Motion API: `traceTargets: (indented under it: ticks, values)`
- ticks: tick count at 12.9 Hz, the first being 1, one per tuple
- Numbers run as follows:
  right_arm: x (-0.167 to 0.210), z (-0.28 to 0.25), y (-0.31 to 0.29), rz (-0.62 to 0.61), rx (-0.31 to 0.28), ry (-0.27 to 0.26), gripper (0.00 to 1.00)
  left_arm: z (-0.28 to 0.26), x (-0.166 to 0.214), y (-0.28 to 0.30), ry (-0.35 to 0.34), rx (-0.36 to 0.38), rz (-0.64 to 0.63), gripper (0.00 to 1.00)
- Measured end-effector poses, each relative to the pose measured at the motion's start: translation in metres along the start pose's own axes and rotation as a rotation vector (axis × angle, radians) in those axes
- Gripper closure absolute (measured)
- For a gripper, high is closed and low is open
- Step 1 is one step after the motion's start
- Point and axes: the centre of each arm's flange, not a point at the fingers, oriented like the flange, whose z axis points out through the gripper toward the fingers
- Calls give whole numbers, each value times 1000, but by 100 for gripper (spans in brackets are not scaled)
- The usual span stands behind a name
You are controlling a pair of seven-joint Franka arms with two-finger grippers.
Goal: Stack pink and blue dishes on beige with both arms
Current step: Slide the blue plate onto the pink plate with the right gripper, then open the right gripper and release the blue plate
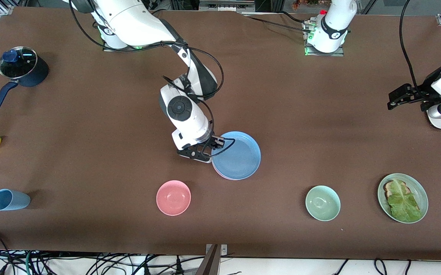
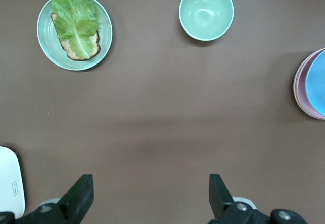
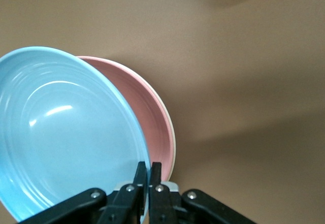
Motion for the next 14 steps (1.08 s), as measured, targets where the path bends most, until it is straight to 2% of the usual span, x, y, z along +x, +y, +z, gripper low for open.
traceTargets:
  ticks: [5,10,13,14]
  values:
    - [3,15,7,14,-21,-4,95,0,0,3,1,0,-1,0]
    - [2,22,8,27,-27,-8,95,0,0,-6,-2,0,133,0]
    - [0,23,5,44,-16,3,95,0,0,-5,-2,-1,48,0]
    - [-1,24,5,45,-15,4,88,0,0,-3,-2,-1,28,0]
